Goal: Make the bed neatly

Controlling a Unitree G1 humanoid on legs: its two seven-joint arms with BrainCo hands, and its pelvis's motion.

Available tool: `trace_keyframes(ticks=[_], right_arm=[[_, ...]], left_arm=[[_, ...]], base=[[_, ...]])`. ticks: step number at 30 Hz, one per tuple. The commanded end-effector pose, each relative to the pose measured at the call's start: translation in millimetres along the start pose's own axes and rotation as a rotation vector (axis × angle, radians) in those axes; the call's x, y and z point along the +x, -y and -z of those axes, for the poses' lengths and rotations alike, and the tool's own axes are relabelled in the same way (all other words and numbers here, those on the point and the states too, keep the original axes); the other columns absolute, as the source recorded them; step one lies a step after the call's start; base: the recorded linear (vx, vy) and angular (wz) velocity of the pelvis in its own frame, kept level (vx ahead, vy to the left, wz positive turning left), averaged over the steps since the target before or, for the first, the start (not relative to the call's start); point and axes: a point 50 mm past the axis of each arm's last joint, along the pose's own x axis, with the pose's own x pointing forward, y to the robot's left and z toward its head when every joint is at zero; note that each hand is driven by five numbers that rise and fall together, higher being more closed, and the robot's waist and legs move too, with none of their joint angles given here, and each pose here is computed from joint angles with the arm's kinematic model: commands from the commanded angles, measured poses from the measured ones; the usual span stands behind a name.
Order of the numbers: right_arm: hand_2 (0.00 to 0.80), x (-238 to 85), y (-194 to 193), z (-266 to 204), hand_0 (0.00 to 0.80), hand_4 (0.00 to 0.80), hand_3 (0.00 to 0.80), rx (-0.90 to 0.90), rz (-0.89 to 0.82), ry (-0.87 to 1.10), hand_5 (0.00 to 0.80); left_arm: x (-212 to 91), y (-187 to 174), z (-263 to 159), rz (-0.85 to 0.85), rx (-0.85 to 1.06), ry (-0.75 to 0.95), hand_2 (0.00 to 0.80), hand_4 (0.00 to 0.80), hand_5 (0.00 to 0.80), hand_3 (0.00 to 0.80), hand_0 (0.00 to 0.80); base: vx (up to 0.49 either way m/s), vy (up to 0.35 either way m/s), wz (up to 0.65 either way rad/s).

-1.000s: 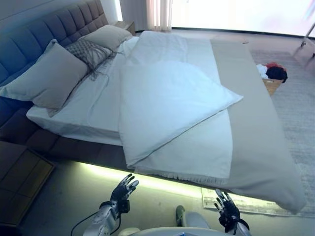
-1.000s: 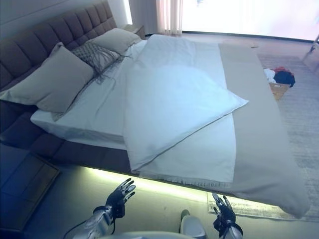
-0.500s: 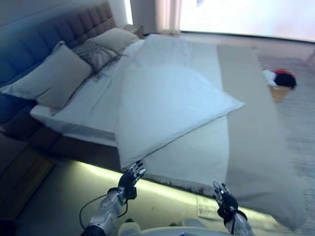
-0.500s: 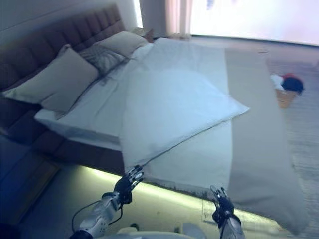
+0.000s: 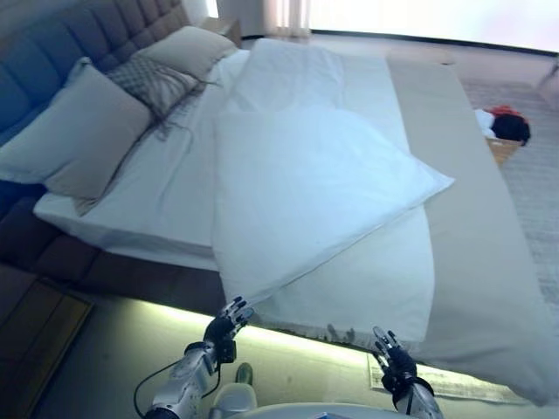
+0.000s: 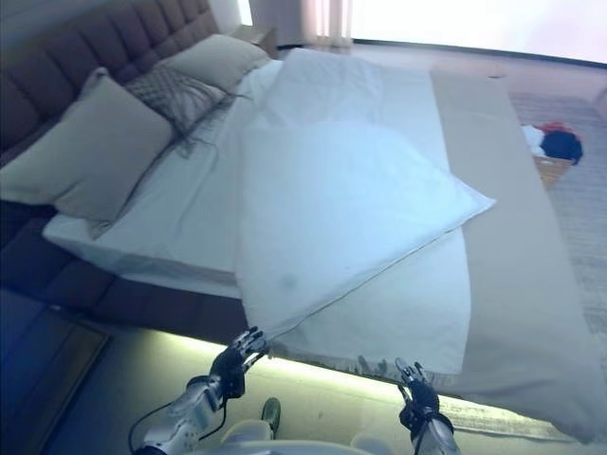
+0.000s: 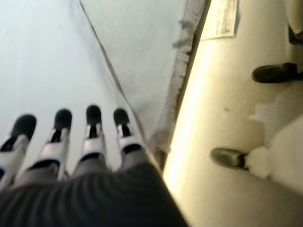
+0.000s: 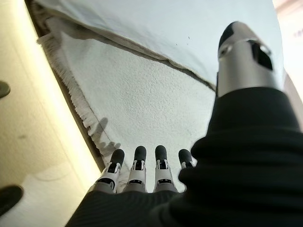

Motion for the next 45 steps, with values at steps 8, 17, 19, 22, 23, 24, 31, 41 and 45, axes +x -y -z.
trace_keyframes(ticks=[8, 17, 19, 22, 23, 24, 31, 41, 45], right_arm=[[0.0, 5, -16, -27, 0.0, 0.0, 0.0, 0.048, 0.006, 0.15, 0.0], [0.0, 2, 14, -26, 0.0, 0.0, 0.0, 0.095, 0.093, 0.14, 0.0], [0.0, 3, 20, -26, 0.0, 0.0, 0.0, 0.115, 0.11, 0.135, 0.0], [0.0, 2, 30, -24, 0.0, 0.0, 0.0, 0.147, 0.147, 0.122, 0.0], [0.0, 2, 35, -23, 0.0, 0.0, 0.0, 0.158, 0.16, 0.118, 0.0], [0.0, 1, 39, -22, 0.0, 0.0, 0.0, 0.165, 0.173, 0.114, 0.0], [0.0, 1, 53, -26, 0.0, 0.0, 0.0, 0.253, 0.198, 0.099, 0.0], [0.0, 13, 51, -62, 0.0, 0.0, 0.0, 0.379, 0.15, 0.129, 0.0], [0.0, 21, 49, -93, 0.0, 0.0, 0.0, 0.573, 0.107, 0.25, 0.0]], left_arm=[[-8, -20, -15, -0.046, 0.052, 0.059, 0.0, 0.0, 0.0, 0.0, 0.0], [-5, -16, -23, -0.016, 0.05, 0.085, 0.0, 0.0, 0.0, 0.0, 0.0], [-6, -18, -25, -0.016, 0.046, 0.091, 0.0, 0.0, 0.0, 0.0, 0.0], [-12, -24, -21, -0.028, 0.044, 0.084, 0.0, 0.0, 0.0, 0.0, 0.0], [-14, -26, -19, -0.025, 0.048, 0.078, 0.0, 0.0, 0.0, 0.0, 0.0], [-16, -27, -17, -0.022, 0.048, 0.073, 0.0, 0.0, 0.0, 0.0, 0.0], [-22, -27, -5, -0.009, 0.05, 0.034, 0.0, 0.0, 0.0, 0.0, 0.0], [-26, -21, -3, 0.02, 0.002, 0.063, 0.0, 0.0, 0.0, 0.0, 0.0], [-11, -5, -27, 0.103, 0.054, 0.104, 0.0, 0.0, 0.0, 0.0, 0.0]], base=[[0.284, 0.296, 0.0], [0.182, -0.046, -0.08], [0.142, -0.097, 0.19], [0.16, -0.119, 0.2], [0.166, -0.132, 0.14], [0.193, -0.135, 0.07], [0.174, -0.201, 0.13], [0.135, -0.134, 0.09], [0.042, 0.138, 0.19]])
